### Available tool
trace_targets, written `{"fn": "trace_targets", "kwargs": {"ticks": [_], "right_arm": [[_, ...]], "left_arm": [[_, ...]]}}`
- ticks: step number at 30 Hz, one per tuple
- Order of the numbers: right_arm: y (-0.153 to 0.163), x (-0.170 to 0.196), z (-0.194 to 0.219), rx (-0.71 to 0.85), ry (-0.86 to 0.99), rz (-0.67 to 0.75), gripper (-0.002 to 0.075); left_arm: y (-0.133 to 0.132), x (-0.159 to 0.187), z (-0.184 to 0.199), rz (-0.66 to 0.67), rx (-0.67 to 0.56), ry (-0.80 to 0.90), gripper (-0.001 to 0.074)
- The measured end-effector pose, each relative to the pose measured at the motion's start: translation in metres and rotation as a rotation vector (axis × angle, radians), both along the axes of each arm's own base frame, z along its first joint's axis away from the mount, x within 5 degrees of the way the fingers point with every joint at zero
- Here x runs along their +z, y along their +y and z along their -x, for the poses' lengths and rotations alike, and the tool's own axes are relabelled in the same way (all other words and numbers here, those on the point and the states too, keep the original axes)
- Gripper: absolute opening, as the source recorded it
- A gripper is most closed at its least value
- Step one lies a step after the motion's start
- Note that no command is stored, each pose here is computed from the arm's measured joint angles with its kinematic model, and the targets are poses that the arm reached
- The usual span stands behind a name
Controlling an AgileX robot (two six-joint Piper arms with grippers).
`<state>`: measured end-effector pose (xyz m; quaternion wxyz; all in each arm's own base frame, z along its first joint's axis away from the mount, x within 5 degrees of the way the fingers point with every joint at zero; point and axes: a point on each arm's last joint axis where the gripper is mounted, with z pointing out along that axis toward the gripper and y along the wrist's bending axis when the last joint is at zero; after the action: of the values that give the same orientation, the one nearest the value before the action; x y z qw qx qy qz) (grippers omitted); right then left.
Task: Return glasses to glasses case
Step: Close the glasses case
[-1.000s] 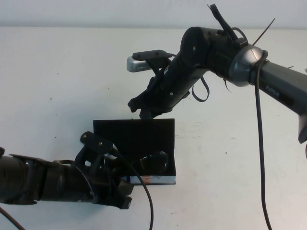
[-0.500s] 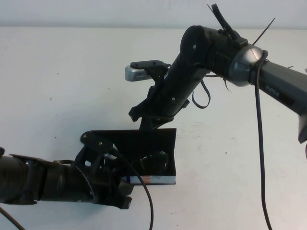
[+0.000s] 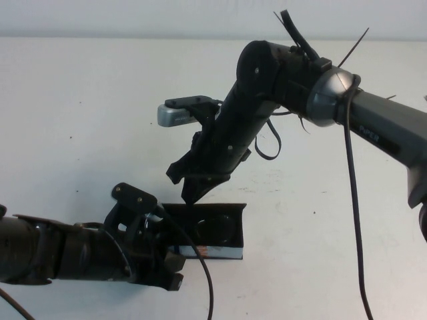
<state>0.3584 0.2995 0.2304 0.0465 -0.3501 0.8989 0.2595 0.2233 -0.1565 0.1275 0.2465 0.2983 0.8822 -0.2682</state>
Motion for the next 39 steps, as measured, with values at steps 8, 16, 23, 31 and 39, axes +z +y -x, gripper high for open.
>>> {"fn": "trace_targets", "kwargs": {"ticks": [8,16,23,31,39], "right_arm": [[0.011,0.019,0.017,0.033,-0.027,-0.014,-0.0011],[0.008,0.017,0.019,0.014,-0.022,0.016,-0.0011],[0.001,-0.003,0.029,0.016,0.047,0.069,-0.0011],[-0.005,-0.017,0.035,0.026,0.088,0.102,-0.0011],[-0.007,-0.018,0.034,0.037,0.063,0.129,-0.0012]], "left_arm": [[0.000,0.000,0.000,-0.002,0.000,-0.001,-0.0002],[0.000,0.000,0.000,0.002,0.010,0.008,-0.0002],[0.000,0.000,0.002,0.011,0.032,0.059,-0.0002],[0.003,0.004,0.008,-0.011,0.013,0.062,-0.0002],[0.012,0.005,0.024,-0.023,0.018,0.071,-0.0002]]}}
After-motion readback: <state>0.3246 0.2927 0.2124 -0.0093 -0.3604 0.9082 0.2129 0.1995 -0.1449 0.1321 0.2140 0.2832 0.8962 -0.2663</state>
